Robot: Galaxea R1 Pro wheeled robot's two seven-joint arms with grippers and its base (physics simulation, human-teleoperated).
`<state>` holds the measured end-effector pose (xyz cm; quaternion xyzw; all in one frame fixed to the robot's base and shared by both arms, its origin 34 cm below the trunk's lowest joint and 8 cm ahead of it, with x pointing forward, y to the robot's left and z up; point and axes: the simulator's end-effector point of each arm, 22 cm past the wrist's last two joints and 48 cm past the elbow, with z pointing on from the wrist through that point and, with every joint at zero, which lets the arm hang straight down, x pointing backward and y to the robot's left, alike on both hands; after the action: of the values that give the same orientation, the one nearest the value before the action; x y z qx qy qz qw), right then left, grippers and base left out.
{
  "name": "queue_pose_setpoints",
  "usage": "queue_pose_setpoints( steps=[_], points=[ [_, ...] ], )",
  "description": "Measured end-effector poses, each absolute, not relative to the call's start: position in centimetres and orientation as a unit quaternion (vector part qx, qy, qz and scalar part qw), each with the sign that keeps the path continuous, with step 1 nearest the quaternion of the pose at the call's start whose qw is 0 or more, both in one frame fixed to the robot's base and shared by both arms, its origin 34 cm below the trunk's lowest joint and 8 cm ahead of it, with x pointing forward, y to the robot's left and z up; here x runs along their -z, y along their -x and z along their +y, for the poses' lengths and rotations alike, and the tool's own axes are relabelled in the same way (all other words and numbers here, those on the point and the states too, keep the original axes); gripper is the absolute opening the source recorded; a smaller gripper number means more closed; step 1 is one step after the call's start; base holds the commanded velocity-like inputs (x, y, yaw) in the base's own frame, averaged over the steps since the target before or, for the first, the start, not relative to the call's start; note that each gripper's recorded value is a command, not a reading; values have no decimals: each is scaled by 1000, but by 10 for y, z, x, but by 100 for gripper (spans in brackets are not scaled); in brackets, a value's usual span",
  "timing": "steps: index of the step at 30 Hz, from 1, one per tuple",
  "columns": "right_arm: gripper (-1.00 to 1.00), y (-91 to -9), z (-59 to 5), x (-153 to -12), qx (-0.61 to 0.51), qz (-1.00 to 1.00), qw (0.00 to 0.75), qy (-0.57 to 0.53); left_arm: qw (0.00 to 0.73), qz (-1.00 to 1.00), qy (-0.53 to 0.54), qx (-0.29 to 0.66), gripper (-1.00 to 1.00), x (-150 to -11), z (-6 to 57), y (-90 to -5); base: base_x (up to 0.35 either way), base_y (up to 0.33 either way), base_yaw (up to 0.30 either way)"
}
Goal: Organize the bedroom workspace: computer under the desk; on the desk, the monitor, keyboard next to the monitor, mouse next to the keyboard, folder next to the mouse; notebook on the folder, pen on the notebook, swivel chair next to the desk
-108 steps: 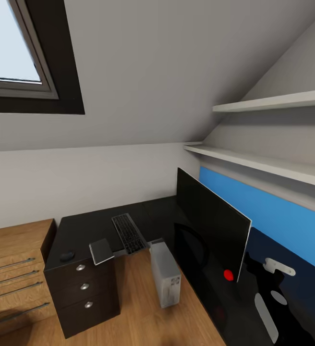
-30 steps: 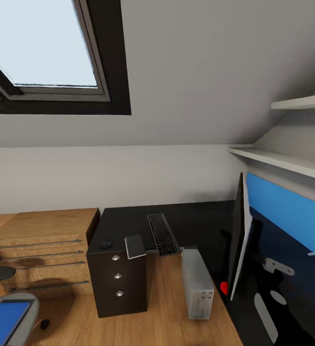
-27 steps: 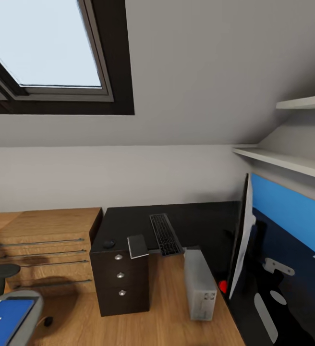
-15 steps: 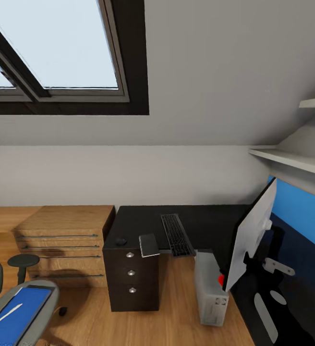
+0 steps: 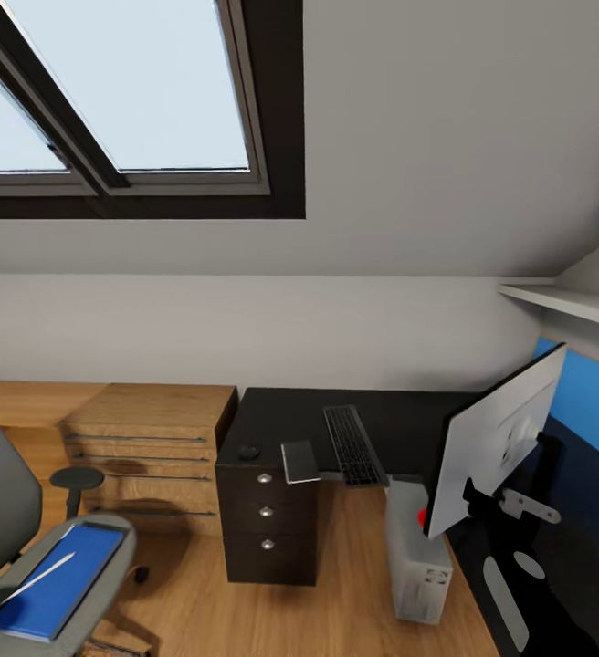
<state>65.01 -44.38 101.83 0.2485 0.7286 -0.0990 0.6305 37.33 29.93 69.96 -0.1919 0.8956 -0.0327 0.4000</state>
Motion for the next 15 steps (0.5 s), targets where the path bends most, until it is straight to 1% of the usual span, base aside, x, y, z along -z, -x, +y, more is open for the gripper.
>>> queue_pose_setpoints(
  steps=[4, 8, 11, 15],
  points=[
    [100, -650, -444, -1018, 99, 728, 631, -249, 400, 896, 192, 33, 100, -700, 299, -373, -186, 0, 9],
    [100, -650, -444, -1018, 99, 728, 631, -249, 400, 896, 191, 32, 100, -700, 300, -373, -63, 0, -19],
    [100, -650, -444, -1019, 98, 728, 631, -250, 401, 895, 192, 32, 100, -700, 300, -373, -28, 0, -117],
    [100, -650, -444, -1020, 98, 728, 631, -250, 401, 895, 191, 32, 100, -700, 300, -374, -13, 0, -191]
  ],
)
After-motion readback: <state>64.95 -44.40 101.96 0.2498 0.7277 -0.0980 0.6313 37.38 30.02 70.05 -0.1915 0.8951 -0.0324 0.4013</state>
